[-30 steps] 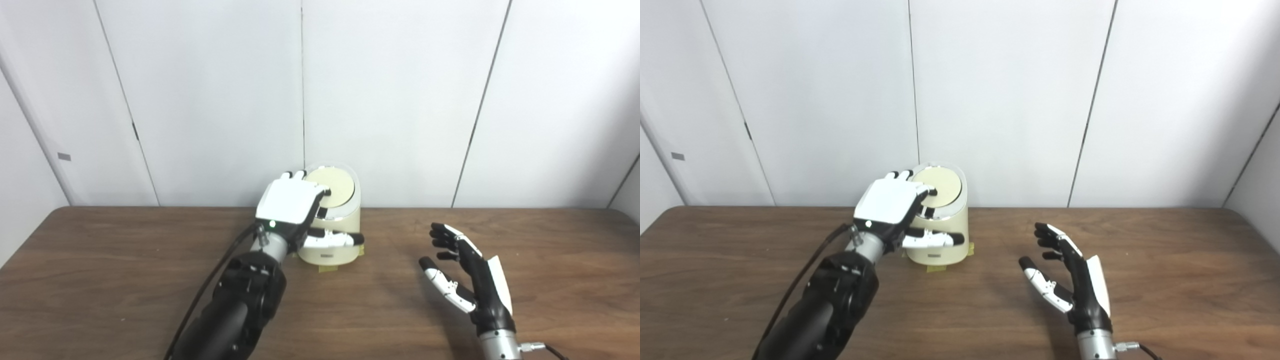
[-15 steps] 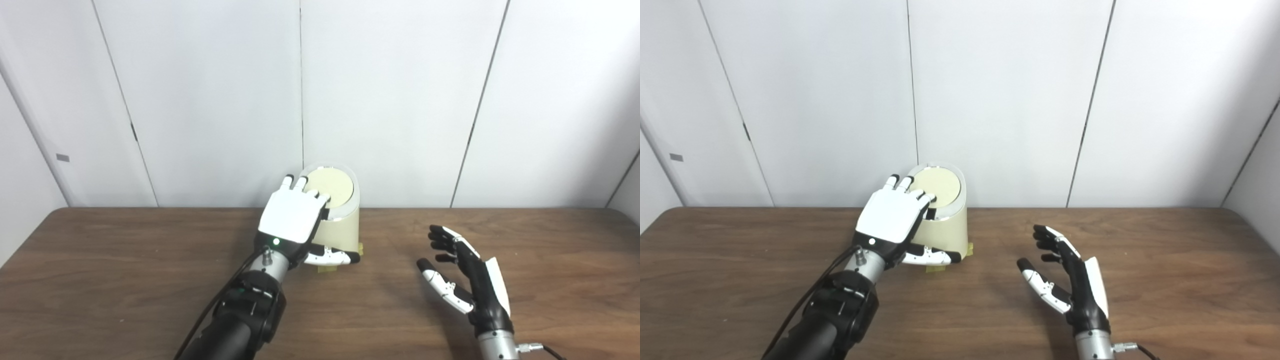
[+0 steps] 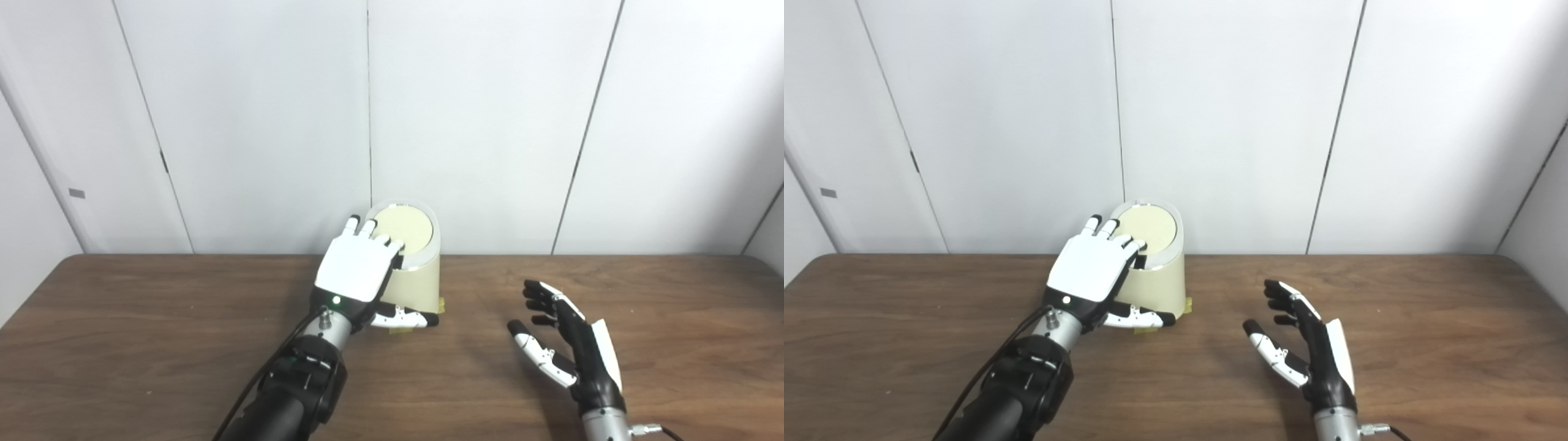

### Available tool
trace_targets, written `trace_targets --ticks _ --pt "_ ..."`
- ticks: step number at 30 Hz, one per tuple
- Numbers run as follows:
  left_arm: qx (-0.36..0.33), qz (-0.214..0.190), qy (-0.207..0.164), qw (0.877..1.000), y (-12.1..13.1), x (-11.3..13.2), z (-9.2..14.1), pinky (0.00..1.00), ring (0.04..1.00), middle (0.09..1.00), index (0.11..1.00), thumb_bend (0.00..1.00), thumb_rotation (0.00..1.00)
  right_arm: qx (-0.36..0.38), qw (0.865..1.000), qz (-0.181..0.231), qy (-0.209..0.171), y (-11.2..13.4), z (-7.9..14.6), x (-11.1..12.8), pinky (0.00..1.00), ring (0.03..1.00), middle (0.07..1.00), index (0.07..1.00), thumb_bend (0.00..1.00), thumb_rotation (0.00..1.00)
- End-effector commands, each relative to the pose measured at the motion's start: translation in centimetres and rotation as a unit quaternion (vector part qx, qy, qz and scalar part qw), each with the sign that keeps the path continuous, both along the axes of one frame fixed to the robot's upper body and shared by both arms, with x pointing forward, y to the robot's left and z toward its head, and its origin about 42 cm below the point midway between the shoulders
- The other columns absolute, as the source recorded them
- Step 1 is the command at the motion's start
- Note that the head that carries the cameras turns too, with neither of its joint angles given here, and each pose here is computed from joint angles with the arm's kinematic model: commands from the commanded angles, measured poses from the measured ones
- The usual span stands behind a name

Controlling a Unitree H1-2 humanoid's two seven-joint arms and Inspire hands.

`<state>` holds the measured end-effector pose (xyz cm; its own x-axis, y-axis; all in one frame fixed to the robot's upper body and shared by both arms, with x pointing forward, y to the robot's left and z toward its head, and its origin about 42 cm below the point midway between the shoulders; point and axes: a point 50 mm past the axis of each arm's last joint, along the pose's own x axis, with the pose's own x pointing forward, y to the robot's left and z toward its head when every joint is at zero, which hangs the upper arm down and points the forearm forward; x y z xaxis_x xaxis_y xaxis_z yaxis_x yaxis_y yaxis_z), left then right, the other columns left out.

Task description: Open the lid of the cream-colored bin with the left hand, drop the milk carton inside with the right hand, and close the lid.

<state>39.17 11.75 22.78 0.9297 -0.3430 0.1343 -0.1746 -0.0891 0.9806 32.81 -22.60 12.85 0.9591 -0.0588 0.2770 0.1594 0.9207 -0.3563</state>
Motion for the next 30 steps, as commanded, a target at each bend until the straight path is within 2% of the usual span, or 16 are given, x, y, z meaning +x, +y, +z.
trace_targets --ticks 1,5,8,10,15,18,20,23,26,30 --pt "-0.001 0.003 0.022 1.000 0.2 0.4 -0.4 1.00 0.961 0.850 0.830 0.80 0.86 0.010 1.000 0.004 -0.002 0.6 -0.5 -0.5 0.68 0.767 0.784 0.788 0.29 0.48" --pt "-0.039 0.004 0.026 0.999 0.1 0.4 0.0 1.00 0.998 0.972 0.954 0.73 0.92 0.005 1.000 0.005 -0.001 0.4 -0.5 -0.5 0.68 0.767 0.785 0.791 0.29 0.48" --pt "-0.098 0.000 0.050 0.994 -0.1 0.2 0.2 1.00 1.000 0.998 0.996 0.76 0.99 0.006 1.000 0.005 0.003 0.4 -0.5 -0.5 0.68 0.769 0.789 0.793 0.29 0.50" --pt "-0.135 0.000 0.055 0.989 -0.1 0.1 0.1 1.00 1.000 1.000 0.999 0.75 0.99 0.007 1.000 0.006 0.003 0.5 -0.6 -0.5 0.69 0.771 0.791 0.796 0.29 0.50" --pt "-0.179 -0.001 0.019 0.984 0.1 0.1 -0.2 1.00 1.000 1.000 1.000 0.72 0.98 0.014 1.000 0.009 0.008 0.5 -0.7 -0.4 0.69 0.771 0.789 0.791 0.29 0.49" --pt "-0.208 -0.007 -0.011 0.978 0.5 -0.1 0.0 1.00 1.000 1.000 1.000 0.68 1.00 0.011 1.000 0.010 0.006 0.5 -0.6 -0.6 0.69 0.772 0.790 0.790 0.30 0.52" --pt "-0.243 -0.020 -0.033 0.969 0.8 -0.4 0.0 1.00 1.000 1.000 1.000 0.61 1.00 0.010 1.000 0.008 0.007 0.5 -0.6 -0.6 0.69 0.771 0.787 0.790 0.30 0.51" --pt "-0.304 -0.050 -0.065 0.949 1.5 -0.9 -0.7 1.00 1.000 1.000 1.000 0.53 1.00 0.007 1.000 0.006 0.003 0.3 -0.7 -0.5 0.68 0.762 0.781 0.786 0.28 0.48" --pt "-0.370 -0.073 -0.088 0.922 2.3 -1.6 -1.6 1.00 1.000 1.000 1.000 0.44 1.00 0.007 1.000 0.010 0.000 0.3 -0.8 -0.5 0.67 0.758 0.780 0.787 0.26 0.44" --pt "-0.452 -0.086 -0.104 0.881 3.5 -2.9 -2.5 1.00 1.000 1.000 1.000 0.42 1.00 0.015 1.000 0.010 -0.001 0.5 -0.8 -0.5 0.67 0.759 0.783 0.792 0.27 0.42"
